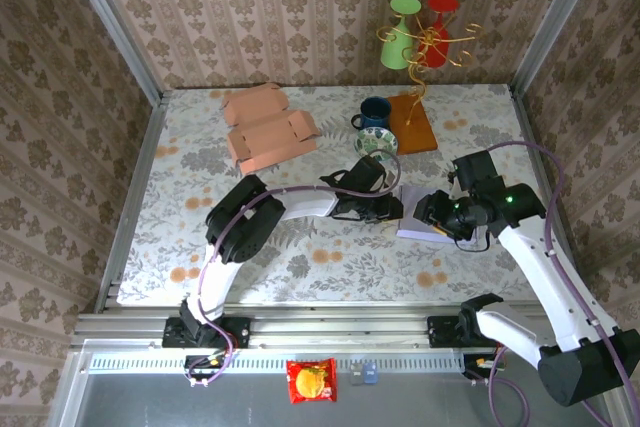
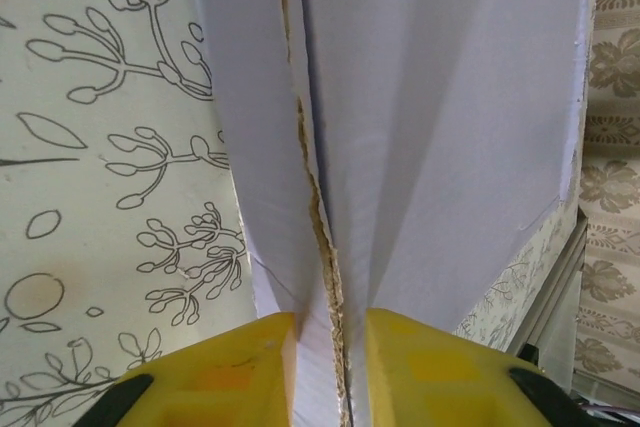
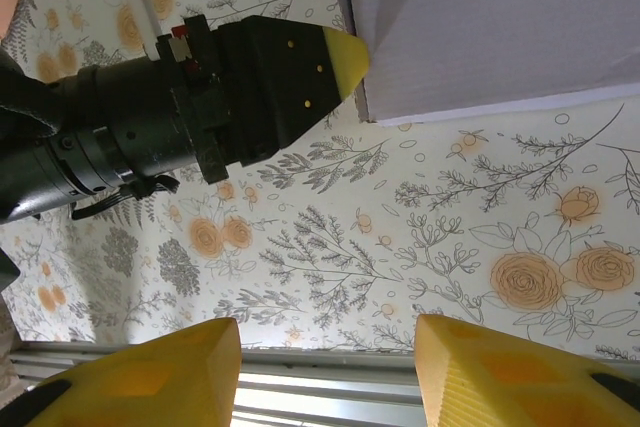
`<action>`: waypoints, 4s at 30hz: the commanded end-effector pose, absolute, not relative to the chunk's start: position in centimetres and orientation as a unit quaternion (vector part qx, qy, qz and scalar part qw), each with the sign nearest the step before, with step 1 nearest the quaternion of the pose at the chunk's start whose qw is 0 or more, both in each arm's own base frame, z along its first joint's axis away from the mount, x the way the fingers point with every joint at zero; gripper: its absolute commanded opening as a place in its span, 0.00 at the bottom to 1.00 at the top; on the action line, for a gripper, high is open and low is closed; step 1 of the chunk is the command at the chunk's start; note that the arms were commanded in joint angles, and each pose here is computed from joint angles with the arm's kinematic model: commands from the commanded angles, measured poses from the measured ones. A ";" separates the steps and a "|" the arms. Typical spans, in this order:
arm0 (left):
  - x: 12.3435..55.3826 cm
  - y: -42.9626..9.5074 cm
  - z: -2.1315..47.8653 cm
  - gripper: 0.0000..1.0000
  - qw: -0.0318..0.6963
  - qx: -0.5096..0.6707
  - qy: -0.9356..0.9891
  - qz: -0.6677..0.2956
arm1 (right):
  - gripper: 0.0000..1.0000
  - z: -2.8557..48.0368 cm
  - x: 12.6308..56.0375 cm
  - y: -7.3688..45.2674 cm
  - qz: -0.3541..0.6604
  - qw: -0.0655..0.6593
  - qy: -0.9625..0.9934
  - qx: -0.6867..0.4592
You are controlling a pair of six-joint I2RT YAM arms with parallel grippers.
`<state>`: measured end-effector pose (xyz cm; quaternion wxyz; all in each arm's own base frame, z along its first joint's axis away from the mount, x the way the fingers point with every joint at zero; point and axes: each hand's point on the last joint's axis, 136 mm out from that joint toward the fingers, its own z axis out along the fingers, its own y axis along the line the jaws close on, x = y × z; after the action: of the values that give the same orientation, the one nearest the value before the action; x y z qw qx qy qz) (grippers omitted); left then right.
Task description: Fold the paper box
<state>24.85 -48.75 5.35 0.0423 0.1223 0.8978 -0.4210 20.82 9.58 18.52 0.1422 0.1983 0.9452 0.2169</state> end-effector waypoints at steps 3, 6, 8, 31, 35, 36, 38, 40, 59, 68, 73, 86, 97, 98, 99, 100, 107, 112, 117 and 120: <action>26.5 -47.2 8.6 0.32 0.114 0.142 0.897 -0.403 | 0.52 19.8 20.7 9.0 0.211 0.162 0.944 0.196; 27.8 -44.8 11.2 0.32 0.178 0.152 0.900 -0.369 | 0.52 20.5 21.1 8.8 0.209 0.180 0.941 0.195; 29.0 -42.3 14.0 0.34 0.241 0.166 0.900 -0.324 | 0.53 21.1 21.4 8.5 0.206 0.198 0.938 0.195; 47.3 -13.5 11.8 0.70 0.270 -0.154 0.935 -0.171 | 0.54 22.5 27.7 12.4 0.255 0.257 0.915 0.176; 49.2 -13.0 9.9 0.67 0.257 -0.163 0.941 -0.150 | 0.54 22.4 28.0 12.6 0.255 0.254 0.916 0.174; 49.6 -13.1 9.4 0.67 0.254 -0.164 0.941 -0.150 | 0.54 22.3 28.0 12.7 0.255 0.253 0.917 0.174; 50.6 -13.4 8.7 0.68 0.250 -0.167 0.941 -0.156 | 0.54 22.3 27.9 12.7 0.256 0.252 0.917 0.173; 51.5 -13.9 8.0 0.68 0.241 -0.166 0.943 -0.159 | 0.54 22.0 27.8 12.7 0.256 0.249 0.918 0.174; 46.3 -15.1 2.7 0.55 0.181 -0.160 0.958 -0.155 | 0.53 19.9 28.0 13.7 0.267 0.214 0.923 0.174; 38.0 -17.9 2.6 0.53 0.156 -0.139 0.964 -0.165 | 0.52 17.9 28.3 14.7 0.286 0.187 0.917 0.205; 31.7 -20.0 2.1 0.52 0.139 -0.140 0.965 -0.174 | 0.52 16.7 28.7 16.3 0.320 0.178 0.901 0.234; 22.8 -23.4 1.8 0.52 0.115 -0.087 0.972 -0.185 | 0.52 12.6 29.3 21.3 0.365 0.160 0.879 0.263; 24.4 -23.8 10.6 0.58 0.216 -0.033 0.953 -0.212 | 0.51 9.0 32.2 23.6 0.397 0.196 0.860 0.254; 24.6 -23.5 11.7 0.58 0.236 -0.017 0.951 -0.201 | 0.51 8.7 32.4 23.8 0.399 0.194 0.859 0.254; 24.8 -23.2 13.1 0.59 0.264 0.005 0.946 -0.187 | 0.51 8.5 32.6 24.0 0.400 0.195 0.858 0.257; 25.0 -22.6 14.9 0.59 0.300 0.026 0.938 -0.171 | 0.51 8.3 32.8 23.9 0.401 0.198 0.856 0.260; 26.4 -18.8 24.9 0.98 0.530 0.061 0.833 -0.144 | 0.51 7.1 33.6 23.6 0.392 0.211 0.854 0.270; 27.6 -10.9 22.4 1.00 0.551 -0.163 0.786 -0.228 | 0.52 5.9 33.6 23.5 0.390 0.207 0.852 0.282; 25.9 -11.0 18.5 1.00 0.444 -0.117 0.869 -0.184 | 0.52 5.2 33.8 23.5 0.395 0.208 0.846 0.292; 24.4 -11.6 15.6 0.99 0.390 -0.109 0.895 -0.188 | 0.52 4.7 34.0 23.8 0.396 0.201 0.846 0.294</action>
<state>26.34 -10.76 17.55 0.4519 -0.1215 0.8666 -0.1733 33.20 23.80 4.78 0.1878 0.2828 0.8547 0.3928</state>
